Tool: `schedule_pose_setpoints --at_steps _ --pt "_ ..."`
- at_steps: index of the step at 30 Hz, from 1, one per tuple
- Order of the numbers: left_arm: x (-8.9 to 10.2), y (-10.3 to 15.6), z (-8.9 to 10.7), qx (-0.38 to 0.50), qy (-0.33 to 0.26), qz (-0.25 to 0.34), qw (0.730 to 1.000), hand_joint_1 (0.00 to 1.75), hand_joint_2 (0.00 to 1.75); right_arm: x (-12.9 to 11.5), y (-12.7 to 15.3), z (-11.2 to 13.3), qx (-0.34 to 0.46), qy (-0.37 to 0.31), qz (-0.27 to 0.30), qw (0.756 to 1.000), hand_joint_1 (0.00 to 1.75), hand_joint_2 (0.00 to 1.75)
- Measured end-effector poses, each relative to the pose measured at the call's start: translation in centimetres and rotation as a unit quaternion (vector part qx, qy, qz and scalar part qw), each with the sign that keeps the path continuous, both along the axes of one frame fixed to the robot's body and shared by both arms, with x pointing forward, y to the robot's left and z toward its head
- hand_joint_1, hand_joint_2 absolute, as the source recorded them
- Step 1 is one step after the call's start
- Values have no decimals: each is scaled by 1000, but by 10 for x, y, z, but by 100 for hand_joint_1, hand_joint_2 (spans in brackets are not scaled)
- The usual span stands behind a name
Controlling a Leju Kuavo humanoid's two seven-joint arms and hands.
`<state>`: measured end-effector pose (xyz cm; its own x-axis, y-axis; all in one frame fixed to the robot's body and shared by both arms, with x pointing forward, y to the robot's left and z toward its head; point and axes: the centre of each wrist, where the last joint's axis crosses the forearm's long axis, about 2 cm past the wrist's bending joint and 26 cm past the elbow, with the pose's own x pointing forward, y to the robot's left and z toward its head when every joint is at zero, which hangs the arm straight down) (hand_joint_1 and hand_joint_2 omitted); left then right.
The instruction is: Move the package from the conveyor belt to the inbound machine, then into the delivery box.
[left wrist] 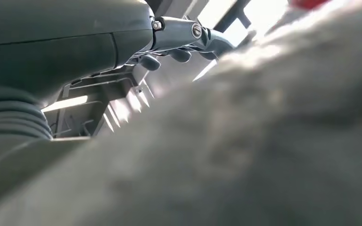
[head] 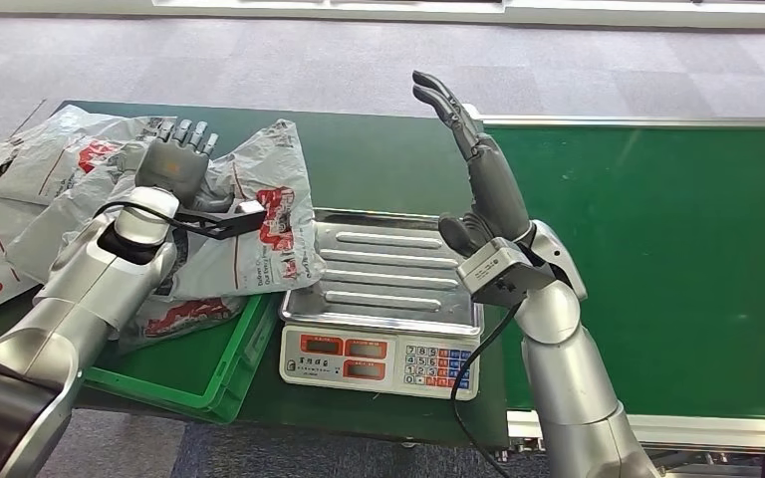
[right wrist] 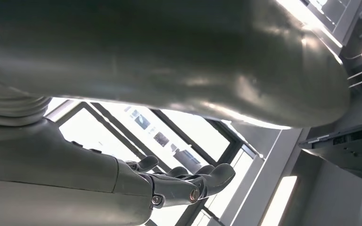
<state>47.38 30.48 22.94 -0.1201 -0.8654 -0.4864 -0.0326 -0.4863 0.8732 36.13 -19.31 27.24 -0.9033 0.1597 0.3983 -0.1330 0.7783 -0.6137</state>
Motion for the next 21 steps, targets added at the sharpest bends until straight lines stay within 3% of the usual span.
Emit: schedule_pose_setpoints --at_steps 3,5,6,7,8,10,12,13,14,15,16,19,21 --pt "-3 -14 16 -89 -128 -102 982 0 0 -4 -2 -6 2 4 -5 1000 0 0" --pt "-11 -31 43 -226 -227 -206 925 0 0 -8 -4 -11 4 9 -9 1000 0 0" --pt "-18 -37 59 -315 -263 -246 878 0 0 -10 -5 -13 5 11 -10 1000 0 0" --pt "-27 -41 74 -419 -286 -277 816 0 0 -11 -6 -14 5 11 -11 1000 0 0" --pt "-37 -42 88 -531 -291 -302 737 0 0 -11 -6 -14 6 12 -12 1000 0 0" --pt "-60 -40 107 -723 -269 -364 522 0 0 -11 -7 -15 9 11 -14 1000 0 0" --pt "-84 -35 116 -817 -250 -422 303 0 0 -12 -8 -17 14 11 -16 1000 0 0" --pt "-95 -32 118 -832 -246 -444 224 0 0 -12 -8 -18 17 11 -16 1000 0 0" --pt "-105 -29 118 -834 -246 -465 168 0 0 -13 -8 -19 20 10 -16 1000 0 0" --pt "-115 -26 117 -828 -249 -482 143 0 0 -14 -9 -19 24 10 -15 1000 0 0" --pt "-124 -23 116 -815 -256 -499 142 0 0 -15 -9 -20 28 9 -14 999 0 0" --pt "-145 -19 113 -775 -282 -530 197 0 0 -18 -10 -22 36 7 -14 999 0 0" --pt "-152 -18 114 -764 -291 -536 210 0 0 -19 -10 -22 36 7 -14 999 0 0"
